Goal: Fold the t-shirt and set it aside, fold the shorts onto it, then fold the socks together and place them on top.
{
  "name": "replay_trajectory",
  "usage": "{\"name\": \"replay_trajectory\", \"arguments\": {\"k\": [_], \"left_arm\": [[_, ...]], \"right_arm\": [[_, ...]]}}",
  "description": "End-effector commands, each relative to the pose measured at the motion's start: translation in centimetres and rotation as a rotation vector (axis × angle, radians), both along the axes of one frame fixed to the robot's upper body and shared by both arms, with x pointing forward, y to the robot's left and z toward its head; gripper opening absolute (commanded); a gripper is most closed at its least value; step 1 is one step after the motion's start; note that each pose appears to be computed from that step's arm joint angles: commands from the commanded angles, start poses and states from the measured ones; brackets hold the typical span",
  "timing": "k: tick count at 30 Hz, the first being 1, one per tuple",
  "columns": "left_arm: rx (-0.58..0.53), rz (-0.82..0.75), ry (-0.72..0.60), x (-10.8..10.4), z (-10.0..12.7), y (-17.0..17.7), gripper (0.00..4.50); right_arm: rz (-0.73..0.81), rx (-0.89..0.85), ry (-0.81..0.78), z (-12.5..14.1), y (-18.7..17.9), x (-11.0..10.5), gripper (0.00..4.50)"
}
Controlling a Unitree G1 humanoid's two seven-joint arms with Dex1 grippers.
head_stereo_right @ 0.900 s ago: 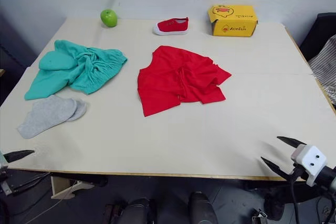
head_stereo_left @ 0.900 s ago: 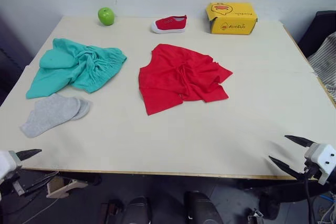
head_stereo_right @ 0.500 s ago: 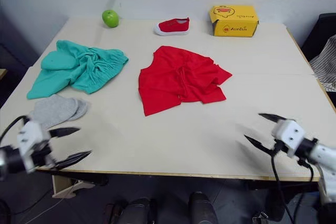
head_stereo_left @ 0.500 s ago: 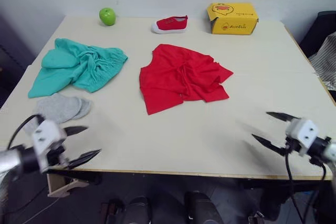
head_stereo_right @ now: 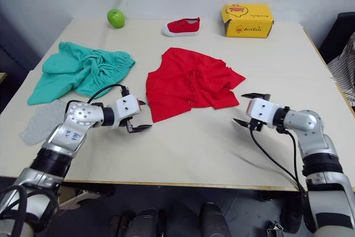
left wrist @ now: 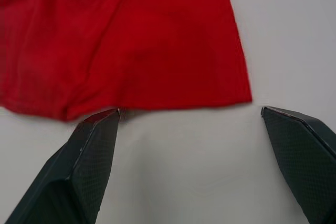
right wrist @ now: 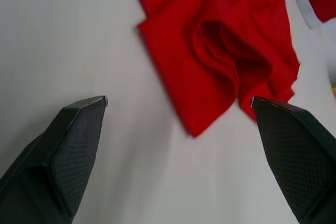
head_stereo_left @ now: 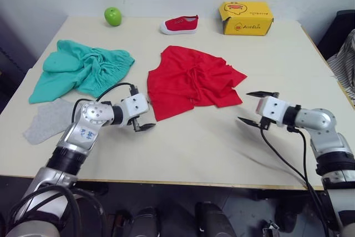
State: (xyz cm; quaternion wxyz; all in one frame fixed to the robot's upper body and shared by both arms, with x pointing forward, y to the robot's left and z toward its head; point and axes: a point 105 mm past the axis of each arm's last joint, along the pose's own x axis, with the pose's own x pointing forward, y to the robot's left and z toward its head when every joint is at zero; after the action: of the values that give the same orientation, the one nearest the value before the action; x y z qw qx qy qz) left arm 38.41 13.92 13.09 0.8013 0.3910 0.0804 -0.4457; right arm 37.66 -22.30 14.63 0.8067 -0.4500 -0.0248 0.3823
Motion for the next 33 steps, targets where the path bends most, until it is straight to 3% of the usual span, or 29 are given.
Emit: {"name": "replay_trajectory", "arguments": {"k": [1, 8, 11, 23, 33], "left_arm": [[0.062, 0.001, 0.035, 1.0, -3.0, -0.8, 4.5], [0.095, -0.004, -0.005, 2.8, -4.1, -2.4, 4.5], [0.079, -0.002, -0.011, 3.2, -4.2, -3.0, 3.93], [-0.002, -0.025, -0.002, 3.1, -3.6, -3.5, 0.08], [-0.026, -0.011, 0.001, 2.9, -3.5, -3.0, 0.03]], "right_arm": [[-0.008, 0.011, -0.031, 0.7, -0.1, 0.3, 4.47], [-0.015, 0.01, -0.038, 0.7, -0.1, 0.4, 4.47], [-0.023, 0.006, -0.044, 0.6, -0.1, 0.5, 4.5], [-0.102, -0.084, -0.074, -0.2, 0.3, 2.6, 4.5], [-0.148, -0.239, -0.124, -1.0, 0.7, 4.7, 4.5]]}}
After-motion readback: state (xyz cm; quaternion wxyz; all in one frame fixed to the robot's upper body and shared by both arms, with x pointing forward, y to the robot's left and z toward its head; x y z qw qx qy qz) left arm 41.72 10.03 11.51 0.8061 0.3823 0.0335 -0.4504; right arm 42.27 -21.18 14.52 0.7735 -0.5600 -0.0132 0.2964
